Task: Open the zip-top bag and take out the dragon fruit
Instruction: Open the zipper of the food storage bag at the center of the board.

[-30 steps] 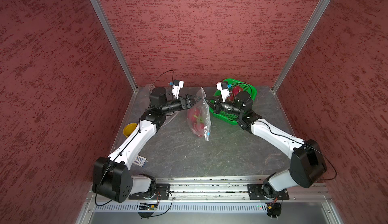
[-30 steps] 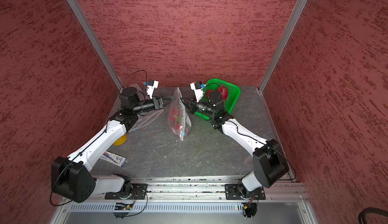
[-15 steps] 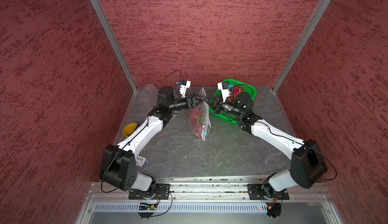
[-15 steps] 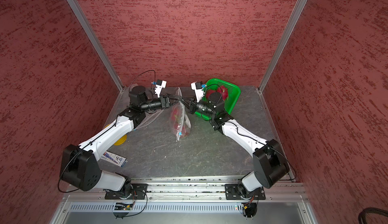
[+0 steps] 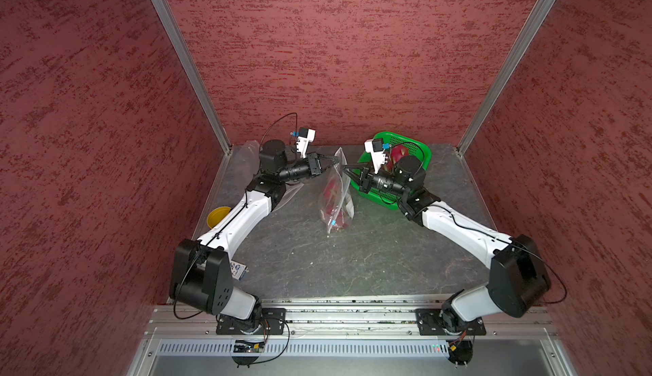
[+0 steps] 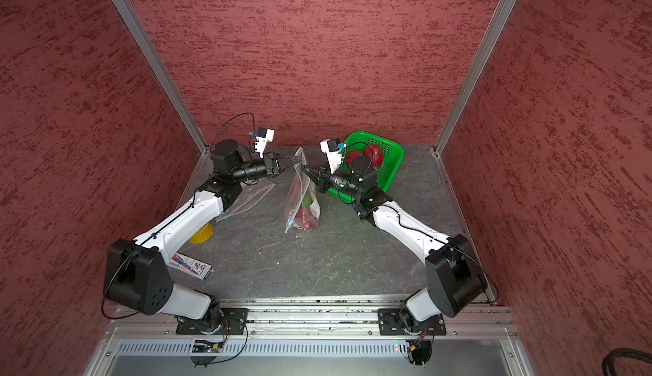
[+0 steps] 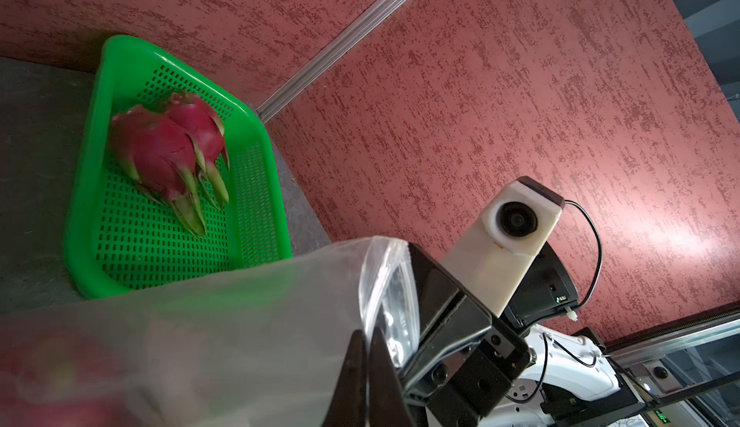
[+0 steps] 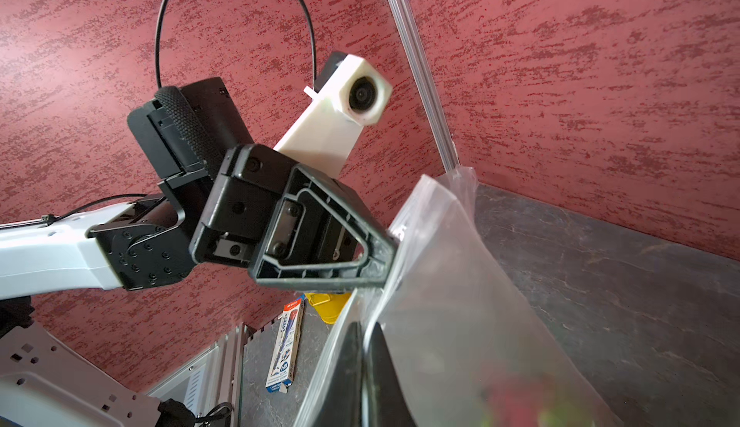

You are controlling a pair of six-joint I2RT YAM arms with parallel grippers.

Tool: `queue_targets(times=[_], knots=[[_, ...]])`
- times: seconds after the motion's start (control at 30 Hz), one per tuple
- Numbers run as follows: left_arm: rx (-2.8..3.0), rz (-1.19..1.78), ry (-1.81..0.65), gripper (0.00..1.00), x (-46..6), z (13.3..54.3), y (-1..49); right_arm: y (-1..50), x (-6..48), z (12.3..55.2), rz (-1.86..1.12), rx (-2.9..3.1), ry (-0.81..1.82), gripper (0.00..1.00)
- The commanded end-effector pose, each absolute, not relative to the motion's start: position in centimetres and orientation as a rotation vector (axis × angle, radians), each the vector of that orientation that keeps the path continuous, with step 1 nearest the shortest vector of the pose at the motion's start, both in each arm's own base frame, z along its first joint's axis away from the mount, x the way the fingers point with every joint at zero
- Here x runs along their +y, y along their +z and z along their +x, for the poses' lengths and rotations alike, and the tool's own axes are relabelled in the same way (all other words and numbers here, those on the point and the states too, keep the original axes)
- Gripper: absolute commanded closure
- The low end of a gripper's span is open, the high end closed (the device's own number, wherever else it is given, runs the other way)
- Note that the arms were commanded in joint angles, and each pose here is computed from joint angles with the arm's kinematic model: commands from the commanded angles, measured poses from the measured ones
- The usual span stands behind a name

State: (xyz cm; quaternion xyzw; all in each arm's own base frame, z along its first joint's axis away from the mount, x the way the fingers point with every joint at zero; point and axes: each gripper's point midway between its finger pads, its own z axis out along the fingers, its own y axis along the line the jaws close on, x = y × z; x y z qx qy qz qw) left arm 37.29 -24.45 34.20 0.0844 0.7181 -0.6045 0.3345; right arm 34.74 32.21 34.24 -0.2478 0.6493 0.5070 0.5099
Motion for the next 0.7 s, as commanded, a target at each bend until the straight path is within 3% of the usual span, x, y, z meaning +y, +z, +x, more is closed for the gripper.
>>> queue_targets(times=[0.0, 0.47, 0.67], knots=[[1.829, 0.221, -1.56, 1.0, -22.5, 36.8, 35.5, 35.3, 31.5, 34.7, -0.59, 1.543, 1.168, 1.0], [1.675, 0.28, -1.485, 1.0, -18.2, 32.3, 43.2, 39.5, 34.0, 32.2, -0.676, 1.366, 1.485, 1.0], [1.779, 0.288, -1.532, 1.0, -19.5, 33.5, 40.8, 34.0, 33.3, 34.8, -0.56, 1.566, 1.359, 1.0]])
